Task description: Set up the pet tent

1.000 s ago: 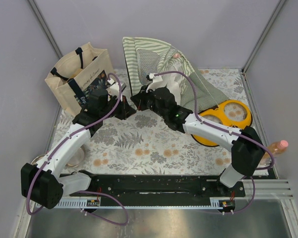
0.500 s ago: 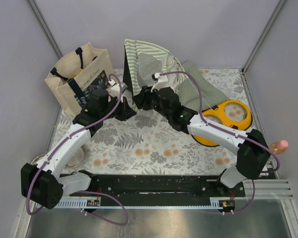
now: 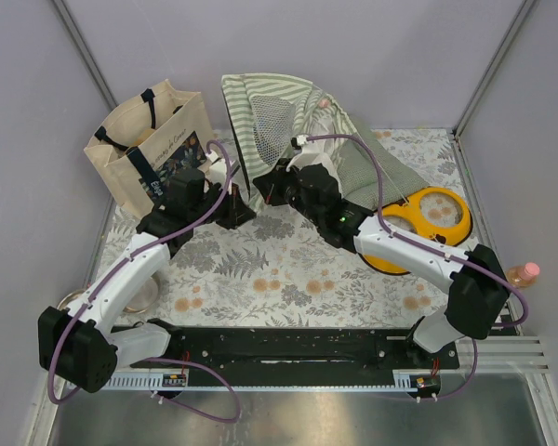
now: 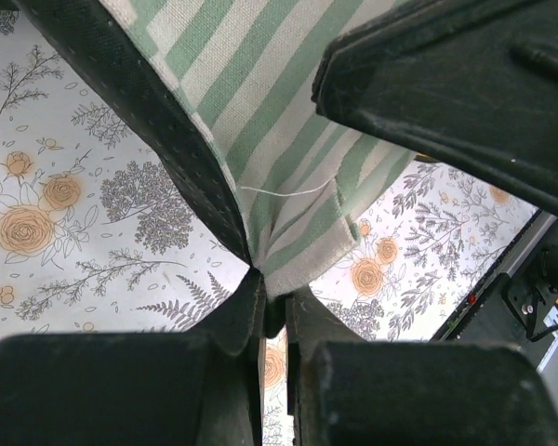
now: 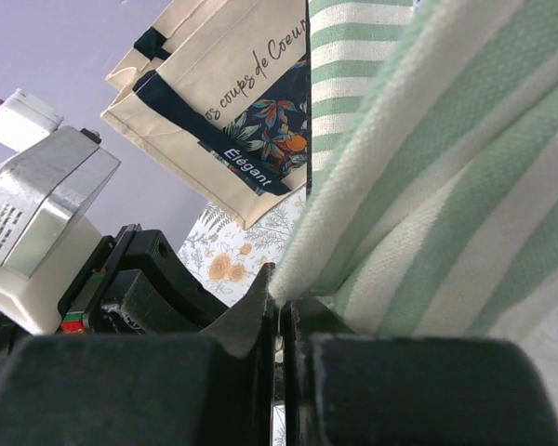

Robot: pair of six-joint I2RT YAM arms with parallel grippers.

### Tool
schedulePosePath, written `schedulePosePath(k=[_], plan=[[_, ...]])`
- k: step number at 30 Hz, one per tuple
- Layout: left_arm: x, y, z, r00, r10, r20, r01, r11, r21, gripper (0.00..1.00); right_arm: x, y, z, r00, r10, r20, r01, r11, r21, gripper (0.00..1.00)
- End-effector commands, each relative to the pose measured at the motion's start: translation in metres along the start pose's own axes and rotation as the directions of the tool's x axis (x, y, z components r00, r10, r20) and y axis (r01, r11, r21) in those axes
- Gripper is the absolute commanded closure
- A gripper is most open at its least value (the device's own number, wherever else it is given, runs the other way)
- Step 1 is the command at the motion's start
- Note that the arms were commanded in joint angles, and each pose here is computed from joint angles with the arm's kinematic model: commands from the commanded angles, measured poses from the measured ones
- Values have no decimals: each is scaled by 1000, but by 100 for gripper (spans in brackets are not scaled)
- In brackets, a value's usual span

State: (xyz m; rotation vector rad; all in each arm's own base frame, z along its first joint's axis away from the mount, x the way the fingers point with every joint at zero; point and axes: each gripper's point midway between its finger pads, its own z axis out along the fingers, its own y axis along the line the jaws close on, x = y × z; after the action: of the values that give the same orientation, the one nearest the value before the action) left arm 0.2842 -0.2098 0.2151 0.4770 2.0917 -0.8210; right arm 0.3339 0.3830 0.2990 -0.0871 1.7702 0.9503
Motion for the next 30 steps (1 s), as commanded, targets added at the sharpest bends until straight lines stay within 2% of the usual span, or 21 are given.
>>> schedulePosePath(k=[1, 8, 14, 18, 23, 27, 30], plan=[[14, -6, -14, 998, 19, -53, -18, 1000, 19, 100, -28, -35, 10, 990, -103, 101, 87, 984, 153, 100], [10, -9, -21, 996, 78, -34, -77, 997, 29, 100, -26, -35, 13, 987, -130, 92, 116, 983, 141, 100], [-1, -16, -23, 994, 106, -5, -105, 993, 59, 100, 4, 3, 10, 991, -130, -7, 129, 985, -115, 100], [-5, -16, -28, 992, 124, 17, -125, 991, 42, 89, 8, 2, 8, 994, -104, -19, 102, 989, -110, 100], [-12, -12, -44, 986, 152, 66, -150, 988, -28, 66, 15, -13, 11, 990, -137, -26, 136, 989, -61, 100], [-25, -11, -64, 974, 178, 140, -166, 982, -96, 57, 35, -30, 17, 980, -187, -64, 185, 982, -32, 100], [-39, -2, -78, 962, 164, 220, -123, 974, -188, 47, 52, -37, 17, 968, -227, -106, 225, 974, -31, 100]])
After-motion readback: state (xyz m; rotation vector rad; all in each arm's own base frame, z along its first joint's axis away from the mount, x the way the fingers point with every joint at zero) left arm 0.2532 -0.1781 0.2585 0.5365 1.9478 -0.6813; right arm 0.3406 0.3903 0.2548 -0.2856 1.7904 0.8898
